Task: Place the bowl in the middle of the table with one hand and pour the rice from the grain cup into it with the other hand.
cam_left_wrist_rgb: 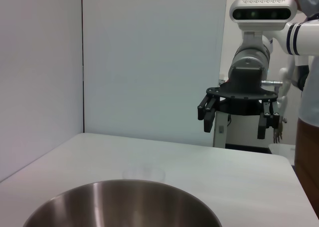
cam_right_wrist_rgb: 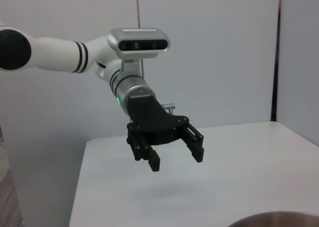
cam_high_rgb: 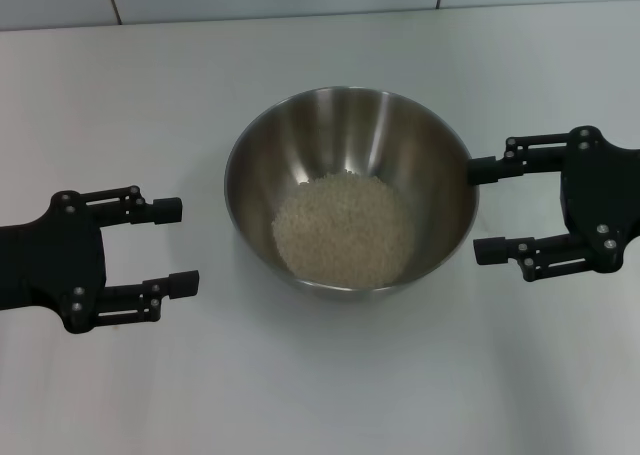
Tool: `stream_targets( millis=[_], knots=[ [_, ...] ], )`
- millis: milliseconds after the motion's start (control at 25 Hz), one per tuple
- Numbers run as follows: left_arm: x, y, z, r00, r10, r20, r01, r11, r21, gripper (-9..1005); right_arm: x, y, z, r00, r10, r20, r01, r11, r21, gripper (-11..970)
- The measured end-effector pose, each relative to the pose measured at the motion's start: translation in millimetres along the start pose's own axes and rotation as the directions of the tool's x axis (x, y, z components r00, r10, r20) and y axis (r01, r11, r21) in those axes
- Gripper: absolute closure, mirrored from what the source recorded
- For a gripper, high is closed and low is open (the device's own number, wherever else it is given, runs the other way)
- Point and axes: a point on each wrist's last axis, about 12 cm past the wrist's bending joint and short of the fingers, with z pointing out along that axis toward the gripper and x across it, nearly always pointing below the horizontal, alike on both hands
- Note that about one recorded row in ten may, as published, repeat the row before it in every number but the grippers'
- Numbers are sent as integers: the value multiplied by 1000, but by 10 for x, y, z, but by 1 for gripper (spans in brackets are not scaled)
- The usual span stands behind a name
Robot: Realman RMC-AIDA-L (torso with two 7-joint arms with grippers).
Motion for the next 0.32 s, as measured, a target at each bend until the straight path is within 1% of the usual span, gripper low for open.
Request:
stream_targets(
  millis=[320],
  knots=[
    [5,2,3,1000,-1,-3,1,1000,-1,272,0,-25,94,1000,-12,12,13,999,-38,222]
  ],
)
